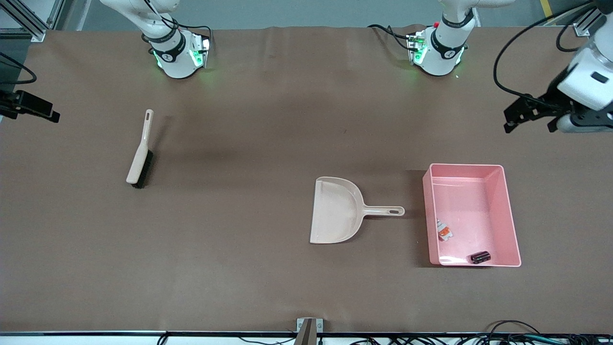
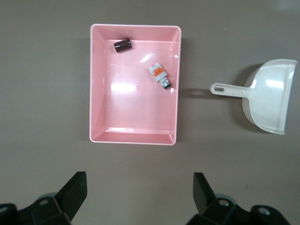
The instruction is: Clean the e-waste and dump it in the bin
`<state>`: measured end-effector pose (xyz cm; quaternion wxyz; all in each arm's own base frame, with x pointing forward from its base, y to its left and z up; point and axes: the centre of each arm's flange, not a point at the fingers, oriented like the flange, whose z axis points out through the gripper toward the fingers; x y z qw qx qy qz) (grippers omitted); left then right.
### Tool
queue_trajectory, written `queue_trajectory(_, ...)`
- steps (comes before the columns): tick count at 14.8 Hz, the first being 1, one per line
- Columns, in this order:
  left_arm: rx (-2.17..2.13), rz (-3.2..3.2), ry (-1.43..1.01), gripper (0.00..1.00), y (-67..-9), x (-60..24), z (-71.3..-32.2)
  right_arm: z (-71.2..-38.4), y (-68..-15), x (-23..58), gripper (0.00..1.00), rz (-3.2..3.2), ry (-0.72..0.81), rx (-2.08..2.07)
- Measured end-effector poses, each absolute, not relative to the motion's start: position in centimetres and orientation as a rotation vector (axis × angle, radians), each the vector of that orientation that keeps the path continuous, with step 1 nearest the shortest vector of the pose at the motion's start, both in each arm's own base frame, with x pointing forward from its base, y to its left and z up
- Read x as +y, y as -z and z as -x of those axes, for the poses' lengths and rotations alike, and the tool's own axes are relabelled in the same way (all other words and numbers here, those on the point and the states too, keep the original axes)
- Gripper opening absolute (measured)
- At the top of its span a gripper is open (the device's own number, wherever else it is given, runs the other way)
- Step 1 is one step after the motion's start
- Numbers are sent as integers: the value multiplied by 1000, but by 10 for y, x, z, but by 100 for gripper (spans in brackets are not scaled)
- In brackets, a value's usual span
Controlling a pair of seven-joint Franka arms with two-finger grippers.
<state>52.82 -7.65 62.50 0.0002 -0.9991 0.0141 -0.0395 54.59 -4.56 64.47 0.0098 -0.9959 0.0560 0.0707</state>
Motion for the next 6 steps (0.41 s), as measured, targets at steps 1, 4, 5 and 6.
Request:
queue_trajectory(1,82,3137,125,100,-626,-80,-524,-545,-644,-46,100,3109,-229,175)
queue_trajectory(4,132,3134,132,100,-629,-78,-522,-545,-644,-46,100,3108,-234,175)
queue_trajectory(5,132,3134,133,100,-630,-76,-522,-545,-644,-46,100,3108,-234,175)
queue_trajectory(6,131,3134,128,100,-631,-75,-522,-545,-644,-46,100,3108,-235,175)
